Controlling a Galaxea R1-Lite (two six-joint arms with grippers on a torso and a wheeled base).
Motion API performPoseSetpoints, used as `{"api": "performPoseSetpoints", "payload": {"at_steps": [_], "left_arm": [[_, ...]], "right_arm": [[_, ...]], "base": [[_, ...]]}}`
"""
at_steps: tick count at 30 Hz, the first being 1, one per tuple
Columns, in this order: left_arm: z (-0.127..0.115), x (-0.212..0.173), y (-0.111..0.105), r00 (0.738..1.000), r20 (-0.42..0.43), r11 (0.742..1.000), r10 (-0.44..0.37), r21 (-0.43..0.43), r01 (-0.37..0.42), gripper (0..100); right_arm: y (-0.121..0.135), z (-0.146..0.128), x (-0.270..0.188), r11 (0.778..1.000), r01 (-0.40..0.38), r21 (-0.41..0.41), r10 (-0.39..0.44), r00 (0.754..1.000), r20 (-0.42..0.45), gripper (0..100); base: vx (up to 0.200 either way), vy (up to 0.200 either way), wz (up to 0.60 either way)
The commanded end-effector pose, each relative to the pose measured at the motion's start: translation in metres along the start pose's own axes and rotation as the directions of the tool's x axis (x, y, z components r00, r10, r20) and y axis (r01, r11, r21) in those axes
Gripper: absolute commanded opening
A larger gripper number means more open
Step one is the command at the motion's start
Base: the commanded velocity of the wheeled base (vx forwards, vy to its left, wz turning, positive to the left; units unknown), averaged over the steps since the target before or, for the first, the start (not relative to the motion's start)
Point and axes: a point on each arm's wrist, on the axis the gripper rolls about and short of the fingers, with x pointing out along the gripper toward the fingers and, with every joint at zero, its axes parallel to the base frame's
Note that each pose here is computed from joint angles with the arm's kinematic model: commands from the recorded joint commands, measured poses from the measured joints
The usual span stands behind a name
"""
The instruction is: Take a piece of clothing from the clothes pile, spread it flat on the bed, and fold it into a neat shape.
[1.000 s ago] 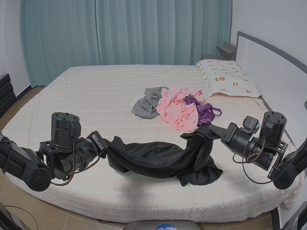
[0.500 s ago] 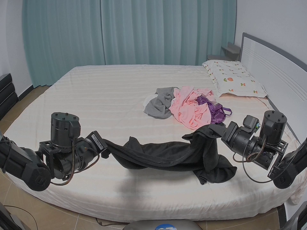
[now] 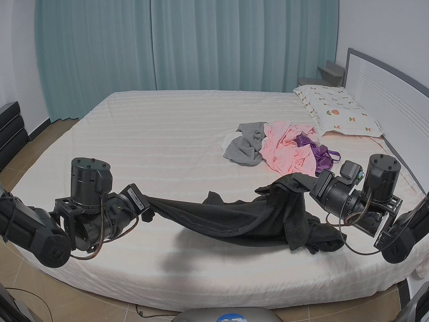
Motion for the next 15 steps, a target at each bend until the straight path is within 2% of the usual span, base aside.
{"api": "performPoseSetpoints", "payload": {"at_steps": [1,15], "left_arm": [[0.0002,-0.0001,-0.0003,1.000,0.001,1.000,0.000,0.000,0.000,0],[-0.0003,0.0003,0.0003,1.000,-0.003,1.000,0.004,0.001,-0.004,0]], "right_arm": [[0.0002,0.0000,0.0000,1.000,-0.001,0.000,0.001,1.000,0.000,0],[0.0009,0.0006,-0.0001,1.000,-0.005,0.001,0.005,1.000,0.003,0]], "base": [[0.000,0.200,0.00],[0.000,0.200,0.00]]}}
